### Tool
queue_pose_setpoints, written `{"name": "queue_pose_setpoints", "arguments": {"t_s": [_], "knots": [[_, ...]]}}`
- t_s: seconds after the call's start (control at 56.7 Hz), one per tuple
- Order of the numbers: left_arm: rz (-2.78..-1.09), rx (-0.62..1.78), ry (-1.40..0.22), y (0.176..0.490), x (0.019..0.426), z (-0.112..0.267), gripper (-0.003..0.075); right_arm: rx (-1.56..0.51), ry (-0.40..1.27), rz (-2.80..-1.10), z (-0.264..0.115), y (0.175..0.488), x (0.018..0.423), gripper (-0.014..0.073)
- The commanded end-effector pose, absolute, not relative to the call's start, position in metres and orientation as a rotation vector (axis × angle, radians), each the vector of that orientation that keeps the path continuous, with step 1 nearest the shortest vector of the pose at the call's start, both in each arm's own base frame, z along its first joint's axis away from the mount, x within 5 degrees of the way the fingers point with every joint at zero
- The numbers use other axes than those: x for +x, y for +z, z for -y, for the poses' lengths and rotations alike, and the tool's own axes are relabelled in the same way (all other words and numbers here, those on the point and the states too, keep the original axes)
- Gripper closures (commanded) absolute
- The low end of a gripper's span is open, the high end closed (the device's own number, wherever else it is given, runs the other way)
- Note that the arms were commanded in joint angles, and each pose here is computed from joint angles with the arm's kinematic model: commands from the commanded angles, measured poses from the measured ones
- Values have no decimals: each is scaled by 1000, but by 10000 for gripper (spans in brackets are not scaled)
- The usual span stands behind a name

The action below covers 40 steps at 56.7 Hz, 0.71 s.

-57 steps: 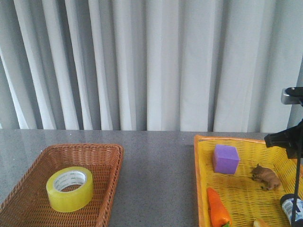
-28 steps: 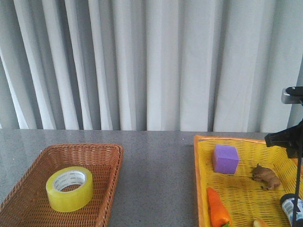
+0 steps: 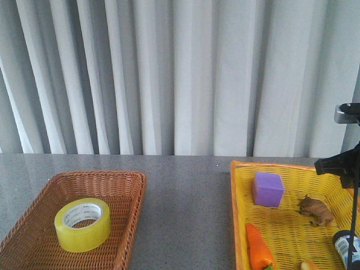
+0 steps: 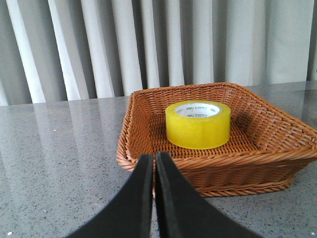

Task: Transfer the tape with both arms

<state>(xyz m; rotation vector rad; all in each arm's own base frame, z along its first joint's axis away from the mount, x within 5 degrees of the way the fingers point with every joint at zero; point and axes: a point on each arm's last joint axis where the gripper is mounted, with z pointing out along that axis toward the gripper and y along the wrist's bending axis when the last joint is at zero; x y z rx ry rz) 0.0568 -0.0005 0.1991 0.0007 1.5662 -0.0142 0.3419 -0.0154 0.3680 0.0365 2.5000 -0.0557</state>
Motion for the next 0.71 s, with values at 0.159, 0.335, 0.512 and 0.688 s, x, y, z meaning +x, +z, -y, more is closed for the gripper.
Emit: {"name": "queue_pose_setpoints", "arguments": {"t_s": [0.159,0.335,0.512,0.688], "knots": [[-1473,-15,-30,209,55,0,727,28,-70,-2391,17,391,336,602],[-1473,-15,-30,209,55,0,727,28,-70,-2391,17,391,336,602],[-1473,-15,-30,209,55,0,727,28,-70,-2391,17,391,336,602],[-1473,-15,-30,209,55,0,727,33,-54,-2382,16,394,334,602]]}}
